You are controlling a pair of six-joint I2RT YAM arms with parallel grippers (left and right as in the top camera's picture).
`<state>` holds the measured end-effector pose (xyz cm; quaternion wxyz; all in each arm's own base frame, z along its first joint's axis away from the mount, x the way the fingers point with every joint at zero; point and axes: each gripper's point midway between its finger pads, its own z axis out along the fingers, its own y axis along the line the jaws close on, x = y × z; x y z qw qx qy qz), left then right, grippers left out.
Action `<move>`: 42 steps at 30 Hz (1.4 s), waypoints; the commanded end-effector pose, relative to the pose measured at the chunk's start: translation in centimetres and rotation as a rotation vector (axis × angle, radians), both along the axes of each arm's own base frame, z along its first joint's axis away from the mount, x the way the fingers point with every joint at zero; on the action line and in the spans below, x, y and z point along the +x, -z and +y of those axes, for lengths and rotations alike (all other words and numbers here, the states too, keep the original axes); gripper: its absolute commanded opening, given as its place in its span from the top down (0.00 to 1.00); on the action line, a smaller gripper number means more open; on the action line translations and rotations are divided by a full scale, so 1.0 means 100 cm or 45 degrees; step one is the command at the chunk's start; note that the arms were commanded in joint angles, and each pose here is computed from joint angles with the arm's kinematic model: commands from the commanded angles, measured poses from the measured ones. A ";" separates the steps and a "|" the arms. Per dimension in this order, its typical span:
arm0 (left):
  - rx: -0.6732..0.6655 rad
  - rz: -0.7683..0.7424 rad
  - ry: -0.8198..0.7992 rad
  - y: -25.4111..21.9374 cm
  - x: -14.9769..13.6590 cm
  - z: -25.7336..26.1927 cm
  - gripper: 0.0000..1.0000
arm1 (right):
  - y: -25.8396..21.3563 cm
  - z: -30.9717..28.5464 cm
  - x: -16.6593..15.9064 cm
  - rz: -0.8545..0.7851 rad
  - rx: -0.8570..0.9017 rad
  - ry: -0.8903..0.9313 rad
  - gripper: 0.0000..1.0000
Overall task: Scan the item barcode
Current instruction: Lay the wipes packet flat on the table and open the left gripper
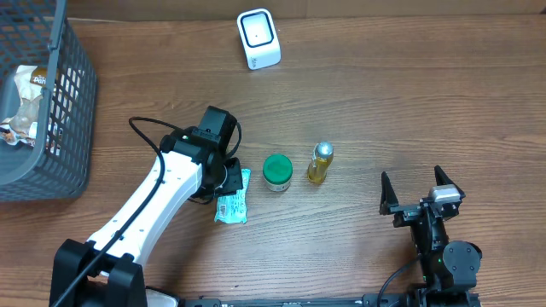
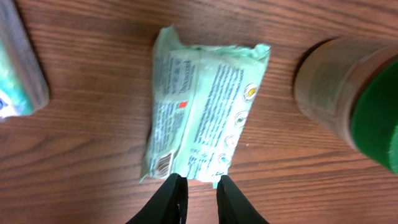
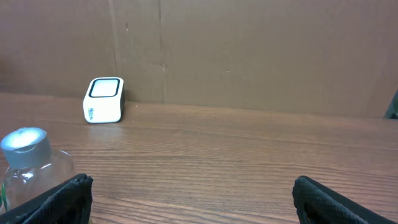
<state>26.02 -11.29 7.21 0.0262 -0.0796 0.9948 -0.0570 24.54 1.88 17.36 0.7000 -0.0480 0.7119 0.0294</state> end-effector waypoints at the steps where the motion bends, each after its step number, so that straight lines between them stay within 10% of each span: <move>1: 0.064 0.054 -0.005 0.012 -0.011 0.008 0.79 | 0.002 -0.002 0.000 -0.002 -0.002 0.013 0.00; 42: 0.088 0.223 0.048 0.075 -0.033 0.011 0.71 | 0.002 -0.002 0.000 -0.002 -0.002 0.013 0.00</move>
